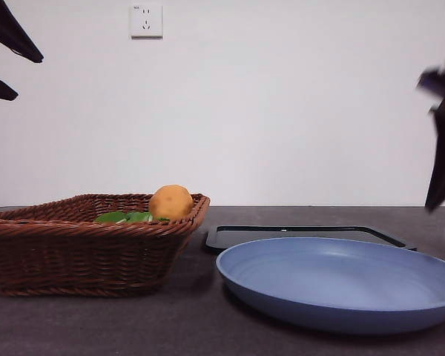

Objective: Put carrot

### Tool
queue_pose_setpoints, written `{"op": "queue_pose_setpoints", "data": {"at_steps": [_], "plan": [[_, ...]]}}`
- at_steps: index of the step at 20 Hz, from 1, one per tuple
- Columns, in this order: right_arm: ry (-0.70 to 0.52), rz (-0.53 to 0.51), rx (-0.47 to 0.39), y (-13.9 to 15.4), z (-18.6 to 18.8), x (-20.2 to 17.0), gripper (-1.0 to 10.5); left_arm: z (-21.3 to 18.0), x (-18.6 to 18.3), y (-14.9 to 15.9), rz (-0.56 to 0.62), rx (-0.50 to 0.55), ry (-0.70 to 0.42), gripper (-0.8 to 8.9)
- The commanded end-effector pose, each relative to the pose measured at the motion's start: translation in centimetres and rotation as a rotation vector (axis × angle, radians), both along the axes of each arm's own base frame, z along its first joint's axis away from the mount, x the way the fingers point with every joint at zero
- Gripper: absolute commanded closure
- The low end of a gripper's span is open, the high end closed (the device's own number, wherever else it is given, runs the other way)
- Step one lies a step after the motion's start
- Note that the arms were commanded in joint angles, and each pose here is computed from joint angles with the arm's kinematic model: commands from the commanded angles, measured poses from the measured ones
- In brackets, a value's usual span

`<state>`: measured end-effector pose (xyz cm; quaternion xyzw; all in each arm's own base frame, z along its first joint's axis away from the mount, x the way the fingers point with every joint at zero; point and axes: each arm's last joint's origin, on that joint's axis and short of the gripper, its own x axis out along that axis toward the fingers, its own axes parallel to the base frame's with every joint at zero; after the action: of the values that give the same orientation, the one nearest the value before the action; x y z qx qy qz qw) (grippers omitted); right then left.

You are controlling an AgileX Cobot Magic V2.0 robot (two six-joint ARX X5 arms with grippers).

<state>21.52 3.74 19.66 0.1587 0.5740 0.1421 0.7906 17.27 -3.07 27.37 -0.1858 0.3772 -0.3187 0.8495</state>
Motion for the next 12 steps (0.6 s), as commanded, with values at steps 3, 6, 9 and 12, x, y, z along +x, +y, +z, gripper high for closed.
{"op": "queue_pose_setpoints", "data": {"at_steps": [3,6,9,12], "plan": [[0.064,0.016,-0.015,1.2,-2.6,1.6,6.9,0.4,0.2,-0.1,-0.016,0.000,-0.020,5.51],[0.085,0.027,-0.013,2.0,-3.7,2.2,7.3,0.4,0.2,-0.1,-0.016,0.000,-0.020,5.52],[0.102,0.033,-0.017,2.2,-4.3,2.4,8.6,0.4,0.2,-0.1,-0.016,0.000,-0.021,5.52],[0.102,0.031,-0.017,2.1,-4.3,2.4,9.4,0.4,0.2,-0.1,-0.015,-0.001,-0.021,5.51]]}}
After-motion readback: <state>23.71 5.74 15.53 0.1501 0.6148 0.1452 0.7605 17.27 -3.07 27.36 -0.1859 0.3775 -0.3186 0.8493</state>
